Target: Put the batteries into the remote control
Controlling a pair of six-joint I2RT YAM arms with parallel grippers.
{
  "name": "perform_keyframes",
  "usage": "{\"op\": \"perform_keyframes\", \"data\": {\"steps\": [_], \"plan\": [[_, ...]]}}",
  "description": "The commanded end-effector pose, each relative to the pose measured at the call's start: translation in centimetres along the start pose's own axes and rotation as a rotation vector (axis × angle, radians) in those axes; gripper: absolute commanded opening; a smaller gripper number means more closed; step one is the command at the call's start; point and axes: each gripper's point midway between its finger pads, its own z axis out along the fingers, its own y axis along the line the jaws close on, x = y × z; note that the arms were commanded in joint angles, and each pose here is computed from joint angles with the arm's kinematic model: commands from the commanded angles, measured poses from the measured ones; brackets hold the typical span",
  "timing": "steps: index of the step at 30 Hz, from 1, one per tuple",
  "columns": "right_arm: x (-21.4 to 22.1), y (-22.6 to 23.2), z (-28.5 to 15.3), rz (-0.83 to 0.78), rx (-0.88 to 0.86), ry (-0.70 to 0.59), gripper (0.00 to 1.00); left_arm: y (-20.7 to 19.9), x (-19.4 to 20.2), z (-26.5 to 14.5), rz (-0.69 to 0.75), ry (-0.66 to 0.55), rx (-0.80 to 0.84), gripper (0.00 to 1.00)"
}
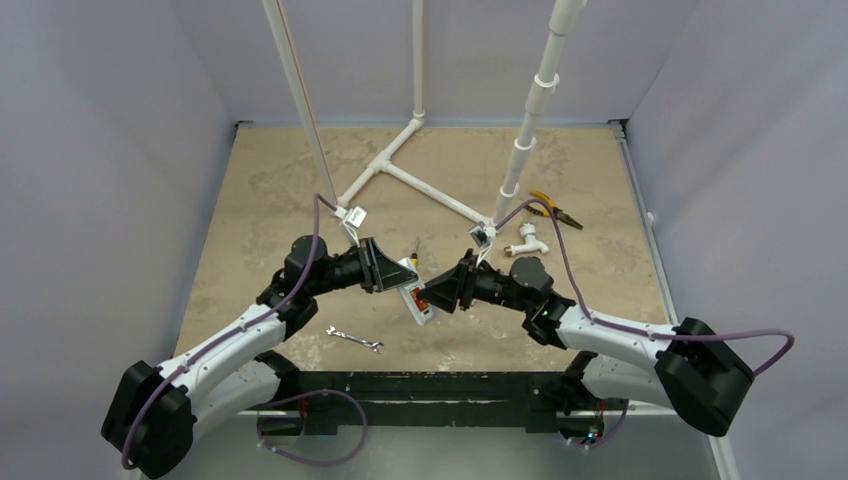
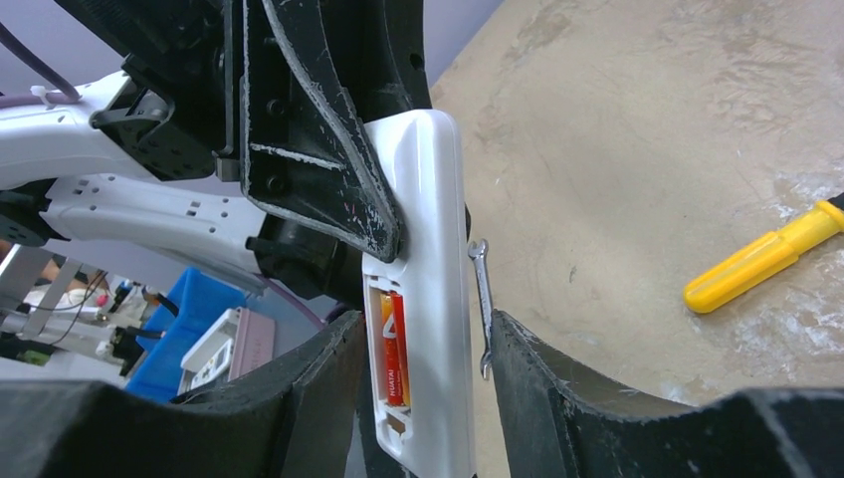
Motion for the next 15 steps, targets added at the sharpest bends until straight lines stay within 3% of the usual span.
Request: {"op": "perform_keyframes", "data": {"steps": [1,12,15], "plan": [[-0.82,1.17,0.14,-0.016,-0.053,-0.025,0.45,-2.91,-1.93,0.1,0.067,-0.044,0.084,0.0],[-0.21,0.75,0.25,-0.036,-0.047,0.003,0.14,-3.05,-1.99,0.18,0.068,-0.04,0.088,0.0],[-0.2,0.53,0.33,-0.036,-0.038,0.004,0.13,-3.01,-1.97,0.17,0.067,-0.039,0.088,0.0]]}}
